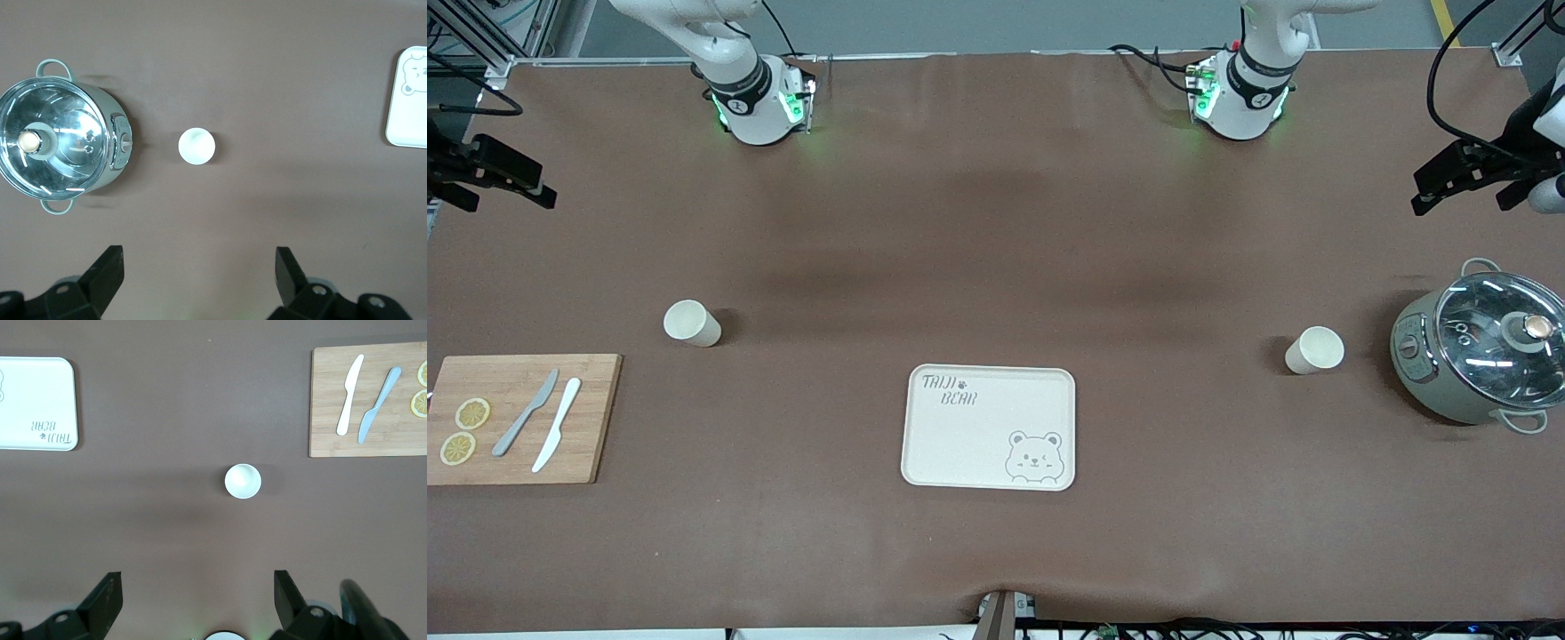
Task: Place white IKEA cup upright on tray with both arms
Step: 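Move the right gripper and the left gripper toward the white cups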
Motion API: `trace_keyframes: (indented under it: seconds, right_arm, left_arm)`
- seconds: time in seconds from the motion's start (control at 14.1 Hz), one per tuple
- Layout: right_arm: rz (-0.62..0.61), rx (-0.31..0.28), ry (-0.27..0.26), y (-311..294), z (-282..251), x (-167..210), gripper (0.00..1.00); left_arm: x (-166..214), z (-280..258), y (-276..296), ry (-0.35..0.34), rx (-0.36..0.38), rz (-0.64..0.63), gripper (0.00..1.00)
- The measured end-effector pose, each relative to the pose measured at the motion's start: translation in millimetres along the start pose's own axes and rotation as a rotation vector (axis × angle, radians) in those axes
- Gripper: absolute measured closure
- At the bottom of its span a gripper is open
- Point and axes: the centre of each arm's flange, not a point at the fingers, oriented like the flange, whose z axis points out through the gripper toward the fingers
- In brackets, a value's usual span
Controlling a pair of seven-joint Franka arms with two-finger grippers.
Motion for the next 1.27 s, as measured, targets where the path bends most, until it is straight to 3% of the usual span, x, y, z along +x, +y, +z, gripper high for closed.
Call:
trace_keyframes:
  seconds: [0.78, 1.06, 1.27]
  right_arm:
    - [0.005, 0.0, -0.005, 3, 9, 9, 0.0]
    - [0.051, 0.001, -0.043, 30, 31, 23, 0.0]
    - [0.061, -0.004, -0.074, 37, 54, 39, 0.0]
  left_arm:
    - [24, 15, 2, -0.019, 0.002, 0.0, 0.0]
    - [46, 56, 5, -0.058, 0.005, 0.002, 0.0]
    - [66, 102, 2, -0.003, 0.0, -0.005, 0.0]
